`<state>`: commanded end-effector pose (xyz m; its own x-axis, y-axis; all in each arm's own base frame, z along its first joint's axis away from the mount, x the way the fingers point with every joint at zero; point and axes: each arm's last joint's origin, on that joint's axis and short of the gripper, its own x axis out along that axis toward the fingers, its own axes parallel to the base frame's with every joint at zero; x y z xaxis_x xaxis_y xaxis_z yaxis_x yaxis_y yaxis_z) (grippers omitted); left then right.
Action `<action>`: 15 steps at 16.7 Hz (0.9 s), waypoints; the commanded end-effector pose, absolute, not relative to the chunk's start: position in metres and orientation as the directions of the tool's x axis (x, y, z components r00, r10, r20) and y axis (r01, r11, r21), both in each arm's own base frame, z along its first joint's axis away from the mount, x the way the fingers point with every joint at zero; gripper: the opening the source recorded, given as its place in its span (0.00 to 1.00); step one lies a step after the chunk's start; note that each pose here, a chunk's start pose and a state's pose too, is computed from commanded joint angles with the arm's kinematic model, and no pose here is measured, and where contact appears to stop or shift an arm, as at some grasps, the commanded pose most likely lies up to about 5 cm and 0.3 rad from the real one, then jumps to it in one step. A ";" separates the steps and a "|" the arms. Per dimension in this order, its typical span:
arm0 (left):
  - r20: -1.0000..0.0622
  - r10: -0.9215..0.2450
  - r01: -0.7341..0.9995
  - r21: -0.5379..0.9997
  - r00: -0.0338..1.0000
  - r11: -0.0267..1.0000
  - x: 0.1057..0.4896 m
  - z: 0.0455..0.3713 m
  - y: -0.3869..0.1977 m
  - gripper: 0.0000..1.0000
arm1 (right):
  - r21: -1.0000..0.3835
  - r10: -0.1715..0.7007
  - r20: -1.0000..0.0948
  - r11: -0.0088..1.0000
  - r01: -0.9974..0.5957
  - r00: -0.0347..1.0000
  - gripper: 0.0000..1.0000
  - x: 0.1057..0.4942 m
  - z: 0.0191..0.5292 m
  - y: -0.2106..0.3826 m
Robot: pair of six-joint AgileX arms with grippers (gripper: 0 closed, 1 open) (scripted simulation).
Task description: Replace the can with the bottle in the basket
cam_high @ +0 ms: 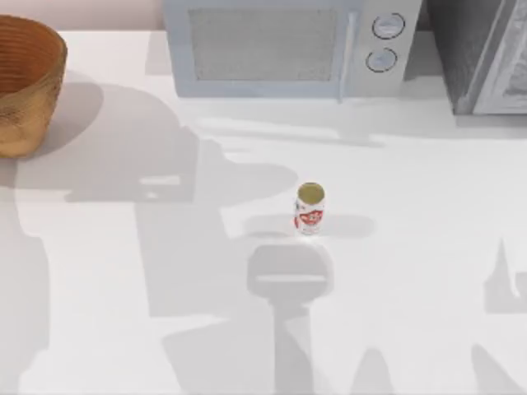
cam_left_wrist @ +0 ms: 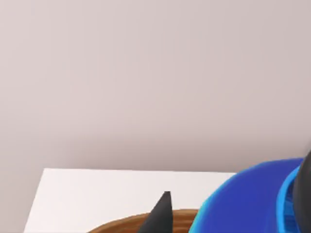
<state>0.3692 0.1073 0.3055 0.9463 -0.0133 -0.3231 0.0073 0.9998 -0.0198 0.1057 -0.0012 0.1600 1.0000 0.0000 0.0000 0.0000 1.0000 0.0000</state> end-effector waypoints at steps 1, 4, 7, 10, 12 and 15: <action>-0.322 -0.011 0.005 -0.018 0.947 1.000 0.375 0.301 0.108 0.00 | 0.000 0.000 0.000 1.000 0.000 1.000 1.00 0.106 0.160 -0.001; -0.321 -0.014 0.008 -0.020 0.947 1.000 0.397 0.282 0.105 0.00 | 0.000 0.000 0.000 1.000 0.000 1.000 1.00 0.106 0.160 -0.001; -0.320 -0.017 0.011 -0.022 0.947 1.000 0.411 0.267 0.102 0.00 | 0.000 0.000 0.000 1.000 0.000 1.000 1.00 0.106 0.160 -0.001; -0.319 -0.017 0.011 -0.022 0.947 1.000 0.412 0.267 0.102 0.00 | 0.000 0.000 0.000 1.000 0.000 1.000 1.00 0.106 0.160 -0.001; -0.319 -0.017 0.011 -0.022 0.947 1.000 0.412 0.267 0.102 0.08 | 0.000 0.000 0.000 1.000 0.000 1.000 1.00 0.106 0.160 -0.001; -0.319 -0.017 0.011 -0.022 0.947 1.000 0.412 0.267 0.102 0.30 | 0.000 0.000 0.000 1.000 0.000 1.000 1.00 0.106 0.160 -0.001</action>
<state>0.4119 0.1015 0.2669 0.9474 -0.0175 -0.3195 0.0110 0.9997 -0.0220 0.1057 -0.0012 0.1600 1.0000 0.0000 0.0000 0.0000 1.0000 0.0000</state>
